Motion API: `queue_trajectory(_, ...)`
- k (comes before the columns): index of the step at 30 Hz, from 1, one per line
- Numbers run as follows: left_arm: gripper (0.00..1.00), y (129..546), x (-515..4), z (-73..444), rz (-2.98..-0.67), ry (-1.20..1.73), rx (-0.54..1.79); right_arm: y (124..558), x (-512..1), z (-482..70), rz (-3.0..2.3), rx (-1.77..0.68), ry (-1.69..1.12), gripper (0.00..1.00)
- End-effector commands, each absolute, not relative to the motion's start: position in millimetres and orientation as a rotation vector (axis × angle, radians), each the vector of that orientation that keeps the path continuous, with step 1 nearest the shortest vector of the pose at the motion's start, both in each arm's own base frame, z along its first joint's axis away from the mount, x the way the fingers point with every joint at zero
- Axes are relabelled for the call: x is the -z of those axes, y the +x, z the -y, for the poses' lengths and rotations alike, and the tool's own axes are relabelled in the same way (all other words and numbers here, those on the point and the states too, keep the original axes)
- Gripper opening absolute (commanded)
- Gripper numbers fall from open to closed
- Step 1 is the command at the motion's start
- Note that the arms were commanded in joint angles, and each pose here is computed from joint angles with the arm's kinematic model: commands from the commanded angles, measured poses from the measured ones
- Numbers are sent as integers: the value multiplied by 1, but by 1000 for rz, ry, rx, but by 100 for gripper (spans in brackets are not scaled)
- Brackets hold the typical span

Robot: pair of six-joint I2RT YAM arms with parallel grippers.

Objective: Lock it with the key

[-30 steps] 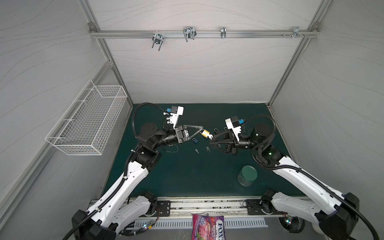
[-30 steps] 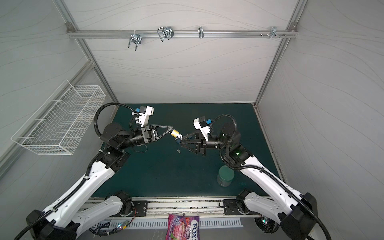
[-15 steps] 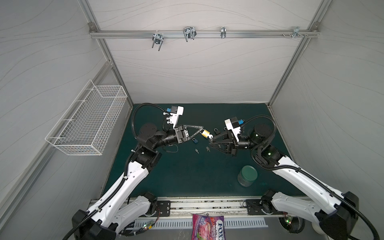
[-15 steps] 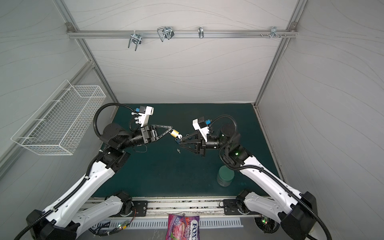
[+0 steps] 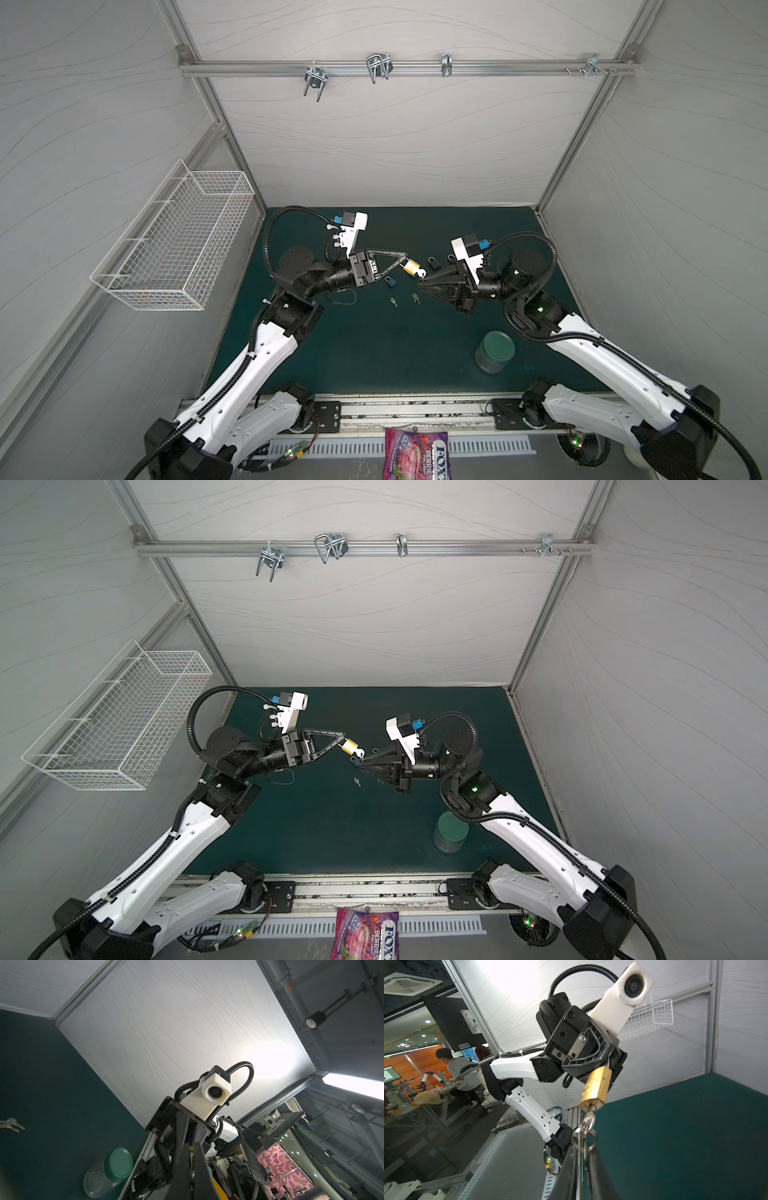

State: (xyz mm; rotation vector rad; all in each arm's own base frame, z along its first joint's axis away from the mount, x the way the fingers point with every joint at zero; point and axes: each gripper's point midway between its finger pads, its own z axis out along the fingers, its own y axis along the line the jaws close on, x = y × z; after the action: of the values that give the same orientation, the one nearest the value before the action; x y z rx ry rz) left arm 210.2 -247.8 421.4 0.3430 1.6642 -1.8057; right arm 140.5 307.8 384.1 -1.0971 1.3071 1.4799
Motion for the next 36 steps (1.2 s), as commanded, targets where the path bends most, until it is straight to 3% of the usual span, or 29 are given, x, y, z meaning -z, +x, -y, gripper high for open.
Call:
queue_trajectory(1,0,204,-441,244,-1588,376,1807,134,-396,-304,-1251,-1476,-1103,12)
queue_trajectory(15,0,212,-434,243,-1625,324,1768,130,-400,-306,-1262,-1493,-1136,0)
queue_trajectory(36,0,200,-430,238,-1701,367,1675,138,-393,-281,-1418,-1227,-1172,0)
